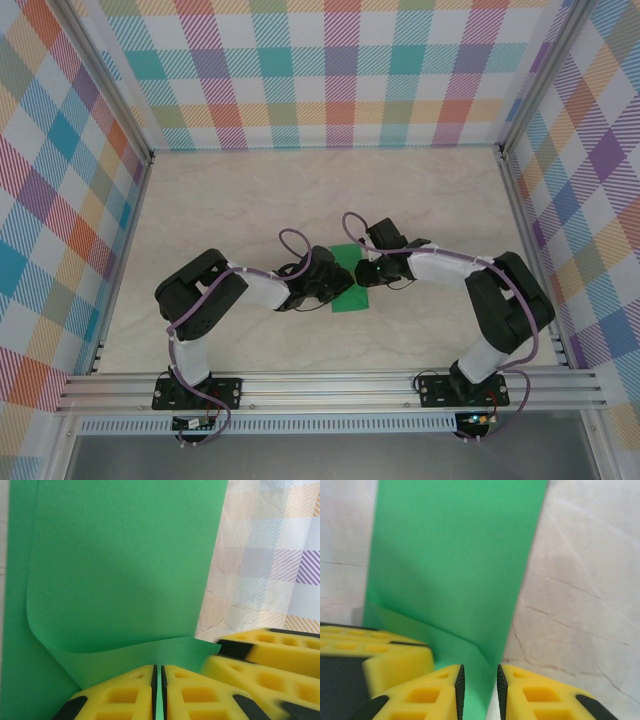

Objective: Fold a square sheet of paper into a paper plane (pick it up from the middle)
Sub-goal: Fold the triangle a second time at the center of the table.

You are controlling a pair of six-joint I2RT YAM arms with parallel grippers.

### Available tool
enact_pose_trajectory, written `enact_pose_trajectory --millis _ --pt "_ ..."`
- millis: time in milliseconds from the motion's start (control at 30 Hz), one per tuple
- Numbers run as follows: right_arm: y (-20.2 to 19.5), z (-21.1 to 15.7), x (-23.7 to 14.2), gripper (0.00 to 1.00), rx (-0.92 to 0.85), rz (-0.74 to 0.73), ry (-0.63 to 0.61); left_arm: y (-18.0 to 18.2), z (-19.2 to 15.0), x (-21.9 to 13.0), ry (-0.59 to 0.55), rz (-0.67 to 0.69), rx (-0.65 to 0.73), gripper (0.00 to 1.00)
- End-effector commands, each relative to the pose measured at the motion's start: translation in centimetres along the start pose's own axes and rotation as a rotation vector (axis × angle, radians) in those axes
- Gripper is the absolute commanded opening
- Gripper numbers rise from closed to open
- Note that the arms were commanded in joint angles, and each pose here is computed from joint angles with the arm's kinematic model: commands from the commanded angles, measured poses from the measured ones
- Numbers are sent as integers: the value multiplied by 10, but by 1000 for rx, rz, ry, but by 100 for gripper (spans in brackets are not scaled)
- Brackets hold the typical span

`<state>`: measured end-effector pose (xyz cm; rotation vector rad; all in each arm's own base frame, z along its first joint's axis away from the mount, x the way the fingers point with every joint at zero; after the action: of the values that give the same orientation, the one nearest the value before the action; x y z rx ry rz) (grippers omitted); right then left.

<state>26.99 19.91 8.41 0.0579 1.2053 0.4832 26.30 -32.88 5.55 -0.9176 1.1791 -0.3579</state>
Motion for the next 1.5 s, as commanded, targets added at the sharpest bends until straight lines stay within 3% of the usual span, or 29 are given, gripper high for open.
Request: enact_pose_trajectory --millis 0,100,300,500,967,1300,1467 --pt "0 3 -33 32 58 9 -64 37 -14 8 23 130 -13 13" --pt "3 -4 -48 37 79 66 -78 37 -14 8 23 130 -10 13" --pt "32 -28 -46 14 106 350 49 35 -13 7 21 128 -3 13" --pt "33 -38 -27 10 198 402 137 34 -12 6 17 131 1 13" --pt "19 -41 11 11 245 306 240 32 -12 3 14 140 13 13" --pt "1 -58 20 13 270 184 299 32 -11 1 7 150 20 13" --pt "1 -59 19 14 280 198 308 32 -11 1 8 151 22 13"
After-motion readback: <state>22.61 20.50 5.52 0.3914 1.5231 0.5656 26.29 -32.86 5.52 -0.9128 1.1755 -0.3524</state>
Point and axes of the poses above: each hand's point on the last joint's axis, 136 mm out from that joint toward the fingers, its own x axis out along the fingers, its own y axis along the line the jaws close on, z = x × y, the point moved 5 cm from there along -x, back along the fingers, and after that the axes turned 1 degree about -x, right-handed, at the moved point
